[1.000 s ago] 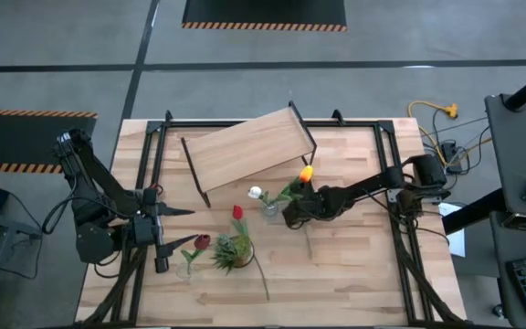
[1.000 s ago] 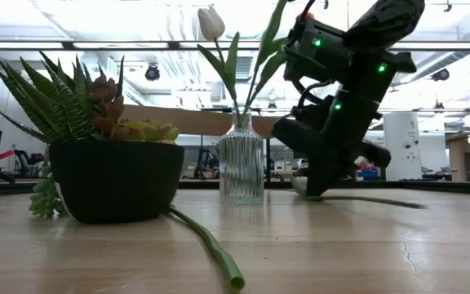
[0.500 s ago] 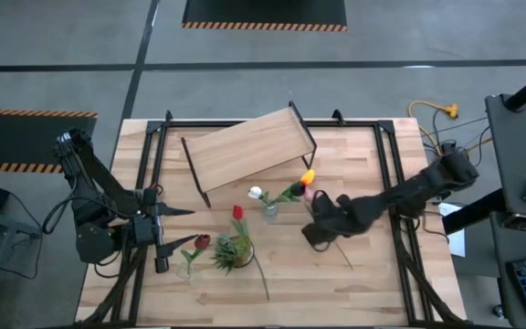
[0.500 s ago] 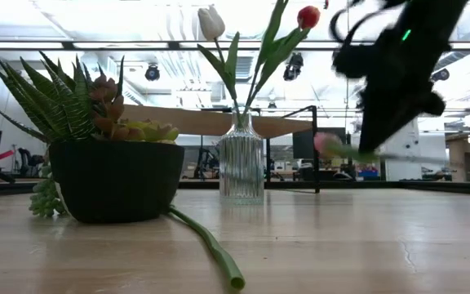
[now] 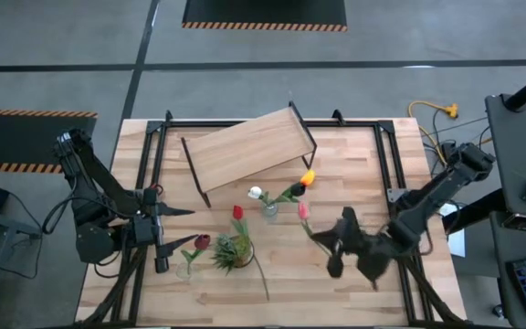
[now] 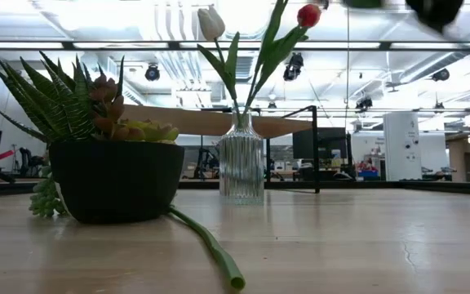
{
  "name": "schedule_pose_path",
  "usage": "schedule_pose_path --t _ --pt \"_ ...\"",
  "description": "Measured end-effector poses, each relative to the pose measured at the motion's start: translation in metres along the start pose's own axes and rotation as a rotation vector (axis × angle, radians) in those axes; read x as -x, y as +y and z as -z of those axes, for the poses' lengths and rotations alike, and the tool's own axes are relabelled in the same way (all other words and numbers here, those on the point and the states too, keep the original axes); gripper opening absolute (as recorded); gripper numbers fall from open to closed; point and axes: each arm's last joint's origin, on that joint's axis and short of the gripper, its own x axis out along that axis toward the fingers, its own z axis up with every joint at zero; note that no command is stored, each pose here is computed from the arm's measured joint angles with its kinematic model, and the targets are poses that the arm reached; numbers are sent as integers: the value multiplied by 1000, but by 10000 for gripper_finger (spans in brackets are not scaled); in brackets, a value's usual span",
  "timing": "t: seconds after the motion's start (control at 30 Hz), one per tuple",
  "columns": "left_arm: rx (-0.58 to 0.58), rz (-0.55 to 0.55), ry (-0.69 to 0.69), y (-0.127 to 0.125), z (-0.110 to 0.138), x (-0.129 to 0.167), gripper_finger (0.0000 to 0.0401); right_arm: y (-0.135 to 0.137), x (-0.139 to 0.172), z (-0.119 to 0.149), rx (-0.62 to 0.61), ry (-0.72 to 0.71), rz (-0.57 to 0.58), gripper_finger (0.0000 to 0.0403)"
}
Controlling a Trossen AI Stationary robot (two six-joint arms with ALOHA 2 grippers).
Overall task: Pick and place flowers into a vace then onto a shelf
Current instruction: Put the pink tulip into the bottom transparent vase
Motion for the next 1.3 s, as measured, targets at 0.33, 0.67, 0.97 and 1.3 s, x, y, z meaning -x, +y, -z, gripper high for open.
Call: schedule_pose_path --t 0.33,0.67,0.97,1.3 --pt "31 1 7 -2 5 -1 234 51 -4 -26 311 -436 -133 9" --pt "71 108 31 -15 17 -8 234 52 -32 -50 398 -709 -231 9" --pt "45 74 3 -30 17 -33 234 43 -42 -63 374 -762 -309 9" --pt "46 155 -116 -26 0 -43 234 44 -42 -68 395 -779 -301 9"
